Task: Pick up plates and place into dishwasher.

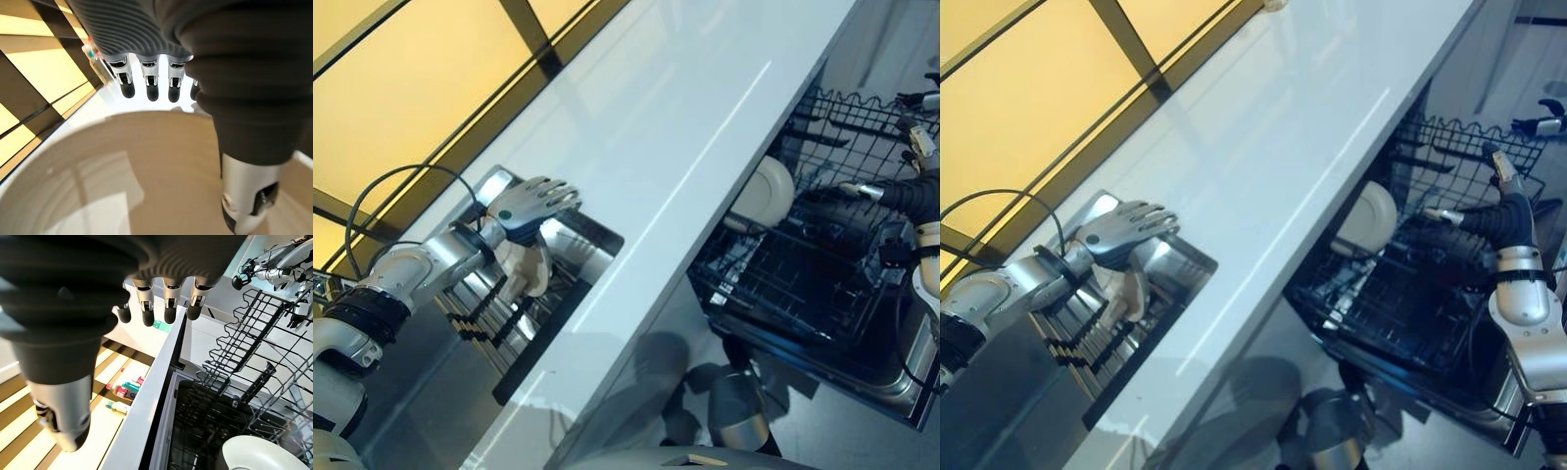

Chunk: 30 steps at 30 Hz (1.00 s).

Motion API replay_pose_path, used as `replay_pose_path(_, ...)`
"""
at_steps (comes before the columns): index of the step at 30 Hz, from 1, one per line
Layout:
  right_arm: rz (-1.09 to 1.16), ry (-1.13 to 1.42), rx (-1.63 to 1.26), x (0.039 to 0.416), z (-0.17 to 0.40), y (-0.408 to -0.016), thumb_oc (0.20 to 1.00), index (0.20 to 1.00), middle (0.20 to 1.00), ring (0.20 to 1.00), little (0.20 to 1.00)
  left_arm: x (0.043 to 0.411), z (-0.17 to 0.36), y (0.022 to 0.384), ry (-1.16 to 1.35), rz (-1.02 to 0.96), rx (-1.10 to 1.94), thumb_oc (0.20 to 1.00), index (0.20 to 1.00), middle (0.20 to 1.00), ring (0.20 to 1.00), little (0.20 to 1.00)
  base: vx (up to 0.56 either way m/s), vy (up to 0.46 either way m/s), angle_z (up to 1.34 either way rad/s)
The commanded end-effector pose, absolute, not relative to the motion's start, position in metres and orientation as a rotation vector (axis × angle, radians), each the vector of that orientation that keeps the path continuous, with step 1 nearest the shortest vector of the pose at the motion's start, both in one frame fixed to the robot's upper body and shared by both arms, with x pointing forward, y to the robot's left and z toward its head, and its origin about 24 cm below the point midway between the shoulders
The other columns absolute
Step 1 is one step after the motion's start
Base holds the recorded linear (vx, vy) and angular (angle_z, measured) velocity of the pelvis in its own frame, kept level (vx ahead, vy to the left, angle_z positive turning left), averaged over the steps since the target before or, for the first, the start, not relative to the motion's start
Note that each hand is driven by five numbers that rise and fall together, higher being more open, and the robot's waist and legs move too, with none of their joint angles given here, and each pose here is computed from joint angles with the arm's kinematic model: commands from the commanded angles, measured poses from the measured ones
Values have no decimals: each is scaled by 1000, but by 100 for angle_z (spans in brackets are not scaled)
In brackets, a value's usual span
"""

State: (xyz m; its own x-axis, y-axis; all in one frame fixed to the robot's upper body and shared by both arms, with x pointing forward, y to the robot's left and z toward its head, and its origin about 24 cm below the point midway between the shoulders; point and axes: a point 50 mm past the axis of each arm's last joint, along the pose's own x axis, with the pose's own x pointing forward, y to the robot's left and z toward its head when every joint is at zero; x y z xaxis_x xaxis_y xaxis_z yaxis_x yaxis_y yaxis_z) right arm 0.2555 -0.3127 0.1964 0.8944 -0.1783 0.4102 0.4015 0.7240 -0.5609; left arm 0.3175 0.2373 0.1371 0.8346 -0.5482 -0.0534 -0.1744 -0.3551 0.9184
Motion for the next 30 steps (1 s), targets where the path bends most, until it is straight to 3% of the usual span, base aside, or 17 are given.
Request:
replay_pose_path(1,-293,-457,-729,256,222,-301,1000,1000,1000,1000,1000,318,144,261,-401,-347,1962,1000,1000,1000,1000,1000,-42,-9,2)
replay_pose_path(29,-313,-360,-697,252,212,-307,1000,1000,1000,1000,1000,295,146,287,-209,-459,2031,1000,1000,1000,1000,1000,8,20,10)
replay_pose_path(30,-313,-358,-696,253,212,-306,1000,1000,1000,1000,1000,295,144,287,-211,-459,2031,931,931,931,931,931,-7,-9,4)
